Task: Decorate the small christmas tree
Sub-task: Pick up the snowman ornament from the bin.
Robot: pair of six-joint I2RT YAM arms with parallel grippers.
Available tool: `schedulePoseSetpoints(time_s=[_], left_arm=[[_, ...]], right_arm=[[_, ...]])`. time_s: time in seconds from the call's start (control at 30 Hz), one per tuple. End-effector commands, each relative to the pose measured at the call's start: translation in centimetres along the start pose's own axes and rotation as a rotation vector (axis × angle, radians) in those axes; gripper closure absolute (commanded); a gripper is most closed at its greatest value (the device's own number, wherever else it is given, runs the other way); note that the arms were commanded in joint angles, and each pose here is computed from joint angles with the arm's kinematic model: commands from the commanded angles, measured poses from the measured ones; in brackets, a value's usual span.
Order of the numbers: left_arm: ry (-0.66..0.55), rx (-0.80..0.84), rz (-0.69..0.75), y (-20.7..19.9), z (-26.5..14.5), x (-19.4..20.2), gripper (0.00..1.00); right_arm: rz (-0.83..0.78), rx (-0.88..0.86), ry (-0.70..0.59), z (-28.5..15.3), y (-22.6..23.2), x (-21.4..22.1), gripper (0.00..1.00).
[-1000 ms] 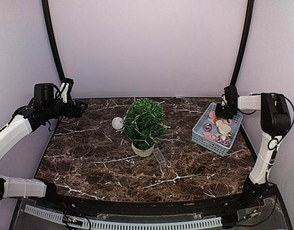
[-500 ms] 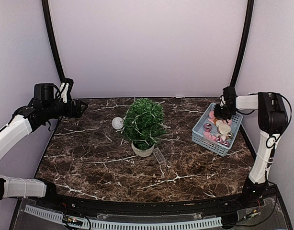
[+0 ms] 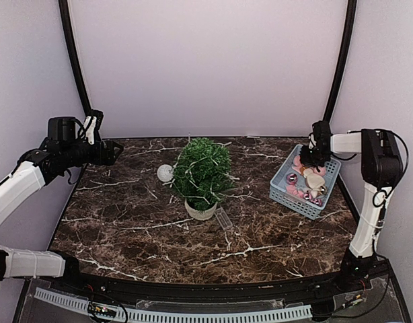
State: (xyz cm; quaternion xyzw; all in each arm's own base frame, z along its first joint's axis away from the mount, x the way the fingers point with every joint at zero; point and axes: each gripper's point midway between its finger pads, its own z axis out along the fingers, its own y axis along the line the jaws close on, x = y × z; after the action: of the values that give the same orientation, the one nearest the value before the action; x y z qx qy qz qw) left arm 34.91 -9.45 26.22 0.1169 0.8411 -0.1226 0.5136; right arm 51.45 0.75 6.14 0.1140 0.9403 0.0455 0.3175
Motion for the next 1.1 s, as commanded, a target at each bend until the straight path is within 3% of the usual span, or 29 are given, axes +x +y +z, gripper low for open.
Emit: schedulePoseSetpoints(time_s=[0.0, 0.13, 0.3, 0.67, 0.8, 1.07], left_arm=[[-0.034, 0.007, -0.002, 0.0, -0.3, -0.6, 0.08], [-0.034, 0.007, -0.001, 0.0, -0.3, -0.6, 0.09], [-0.04, -0.004, 0.0, 0.1, -0.4, -0.7, 0.09], [-0.102, 0.047, 0.024, -0.9, -1.4, -1.9, 0.09], [-0.129, 0.1, 0.033, -1.9, -1.9, -2.4, 0.09], [-0.227, 0.307, 0.045, -5.8, -4.3, -5.0, 0.11]], right_arm=[[-0.001, -0.008, -0.013, 0.7, 0.1, -0.6, 0.89], [0.0, -0.009, -0.011, 0.8, 0.1, -0.6, 1.0], [0.005, -0.006, -0.042, -0.6, 0.1, -1.1, 1.0], [0.003, -0.019, -0.187, -10.9, 0.2, -3.1, 1.0], [-0.01, -0.093, -0.271, -14.9, 1.5, -4.4, 1.0], [-0.155, -0.423, -0.439, -23.8, 7.6, -6.6, 1.0]])
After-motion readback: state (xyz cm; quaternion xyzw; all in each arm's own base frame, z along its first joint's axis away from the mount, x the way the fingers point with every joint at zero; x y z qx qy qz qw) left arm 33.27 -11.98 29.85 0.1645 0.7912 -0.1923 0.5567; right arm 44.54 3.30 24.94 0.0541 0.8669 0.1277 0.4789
